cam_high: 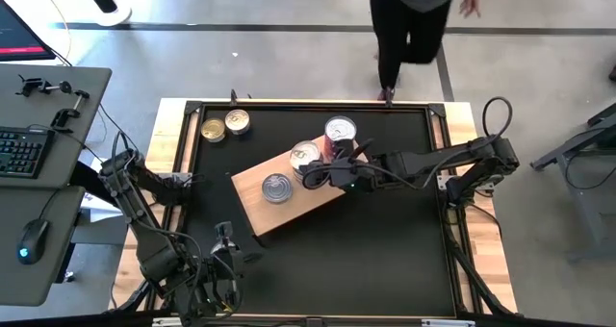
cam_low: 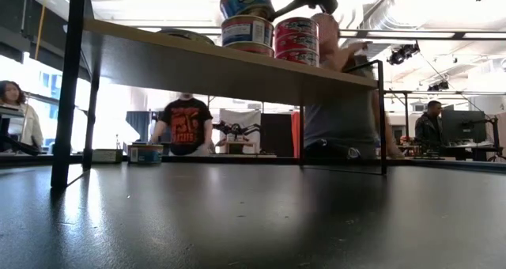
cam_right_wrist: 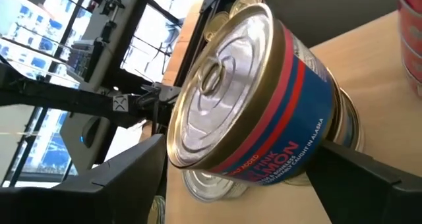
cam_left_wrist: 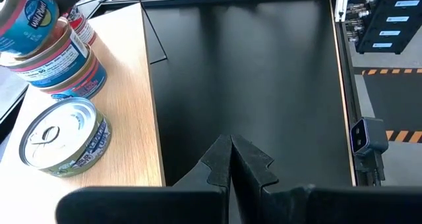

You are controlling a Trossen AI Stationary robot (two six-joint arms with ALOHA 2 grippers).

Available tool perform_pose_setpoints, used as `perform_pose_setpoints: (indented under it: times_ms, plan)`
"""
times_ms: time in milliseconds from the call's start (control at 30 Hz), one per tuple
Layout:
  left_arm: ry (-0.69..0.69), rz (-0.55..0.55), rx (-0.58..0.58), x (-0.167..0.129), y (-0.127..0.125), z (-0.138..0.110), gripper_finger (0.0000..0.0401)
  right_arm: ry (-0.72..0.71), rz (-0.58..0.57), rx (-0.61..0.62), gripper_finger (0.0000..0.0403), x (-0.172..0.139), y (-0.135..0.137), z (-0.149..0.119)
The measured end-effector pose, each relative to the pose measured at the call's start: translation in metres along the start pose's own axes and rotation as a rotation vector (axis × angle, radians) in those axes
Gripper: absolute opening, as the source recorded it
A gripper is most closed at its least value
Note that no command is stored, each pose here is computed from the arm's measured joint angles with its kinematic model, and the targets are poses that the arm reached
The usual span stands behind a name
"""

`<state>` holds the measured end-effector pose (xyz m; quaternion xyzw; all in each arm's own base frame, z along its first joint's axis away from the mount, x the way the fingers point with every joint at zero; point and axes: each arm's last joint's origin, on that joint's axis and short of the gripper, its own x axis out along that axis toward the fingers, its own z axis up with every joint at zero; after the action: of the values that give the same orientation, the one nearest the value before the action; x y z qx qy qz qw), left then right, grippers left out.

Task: Stack canned seafood by type on shelf
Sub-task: Stack the blue tuna on the top of the other blue tuna cans on the shelf

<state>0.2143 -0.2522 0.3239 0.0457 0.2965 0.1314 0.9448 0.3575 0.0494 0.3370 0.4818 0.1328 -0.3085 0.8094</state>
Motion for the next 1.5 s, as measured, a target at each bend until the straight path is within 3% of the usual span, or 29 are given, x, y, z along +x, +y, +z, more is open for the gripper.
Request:
perform_pose_setpoints:
  times_ms: [600, 1500]
  plan:
    - [0.003, -0.005, -0.003, 0.000, 0.000, 0.000, 0.0000, 0.154, 0.050, -0.017, 0.0342, -0.001, 0.002, -0.004]
    - [0.004, -0.009, -0.033, 0.000, -0.001, 0.000, 0.0000, 0.128, 0.074, 0.017, 0.0342, -0.020, 0.004, 0.008]
